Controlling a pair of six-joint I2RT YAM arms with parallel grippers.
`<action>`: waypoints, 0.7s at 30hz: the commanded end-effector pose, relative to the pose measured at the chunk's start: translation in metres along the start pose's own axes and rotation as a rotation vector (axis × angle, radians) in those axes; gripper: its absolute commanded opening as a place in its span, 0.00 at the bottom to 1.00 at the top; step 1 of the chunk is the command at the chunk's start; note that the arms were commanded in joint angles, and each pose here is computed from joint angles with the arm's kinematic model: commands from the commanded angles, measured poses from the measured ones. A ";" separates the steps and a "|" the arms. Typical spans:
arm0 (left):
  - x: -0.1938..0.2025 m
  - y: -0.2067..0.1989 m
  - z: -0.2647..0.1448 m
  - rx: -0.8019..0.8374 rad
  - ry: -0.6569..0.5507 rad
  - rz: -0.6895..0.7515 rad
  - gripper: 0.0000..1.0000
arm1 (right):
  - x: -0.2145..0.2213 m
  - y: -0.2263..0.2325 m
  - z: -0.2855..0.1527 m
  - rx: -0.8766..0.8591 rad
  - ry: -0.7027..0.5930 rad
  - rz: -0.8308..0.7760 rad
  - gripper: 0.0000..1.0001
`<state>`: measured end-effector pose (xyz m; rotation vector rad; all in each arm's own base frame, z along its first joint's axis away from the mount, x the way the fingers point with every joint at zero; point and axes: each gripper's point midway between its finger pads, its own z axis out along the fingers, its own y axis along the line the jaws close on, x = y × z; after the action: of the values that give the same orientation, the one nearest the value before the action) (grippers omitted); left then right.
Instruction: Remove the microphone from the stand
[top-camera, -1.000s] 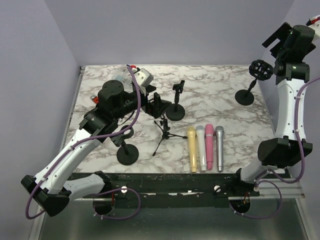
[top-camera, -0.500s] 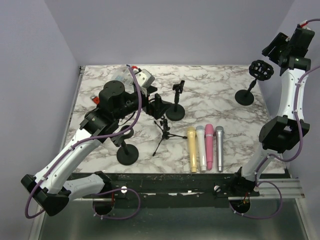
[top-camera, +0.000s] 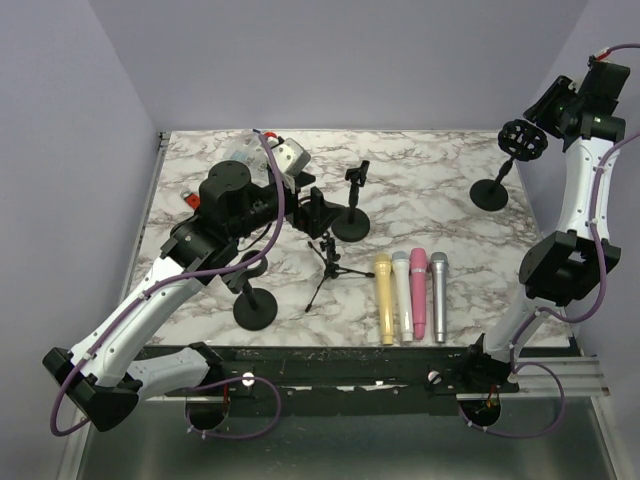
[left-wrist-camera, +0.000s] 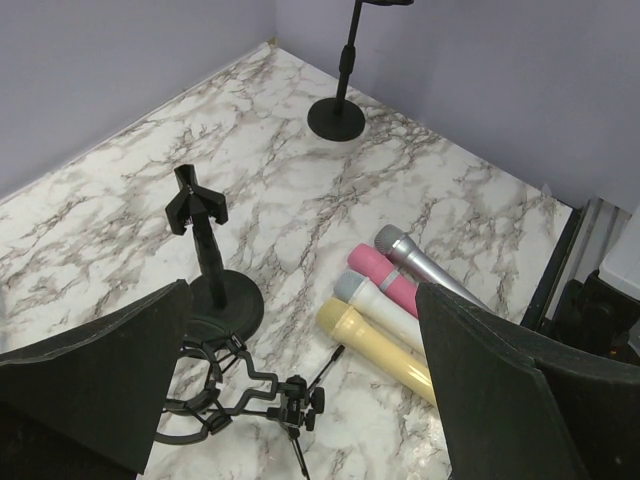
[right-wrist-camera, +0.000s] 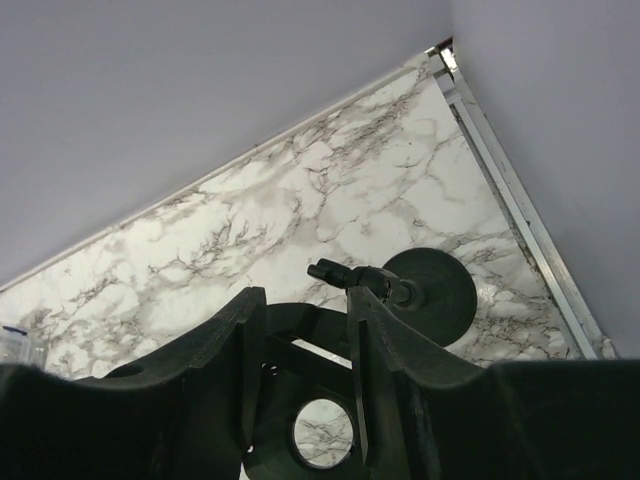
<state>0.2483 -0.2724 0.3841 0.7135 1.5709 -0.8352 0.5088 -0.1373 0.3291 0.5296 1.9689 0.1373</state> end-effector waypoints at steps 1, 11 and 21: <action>0.002 -0.003 0.003 0.015 -0.001 0.008 0.98 | 0.006 -0.002 0.006 -0.021 0.039 0.002 0.44; 0.003 -0.003 0.004 0.017 0.003 0.006 0.98 | 0.028 -0.009 0.015 -0.012 0.101 0.017 0.40; 0.004 -0.003 0.005 0.016 0.006 0.006 0.99 | 0.042 -0.024 0.026 0.044 0.140 0.018 0.39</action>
<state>0.2485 -0.2747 0.3816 0.7188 1.5772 -0.8379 0.5137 -0.1378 0.3112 0.5353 2.0084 0.1643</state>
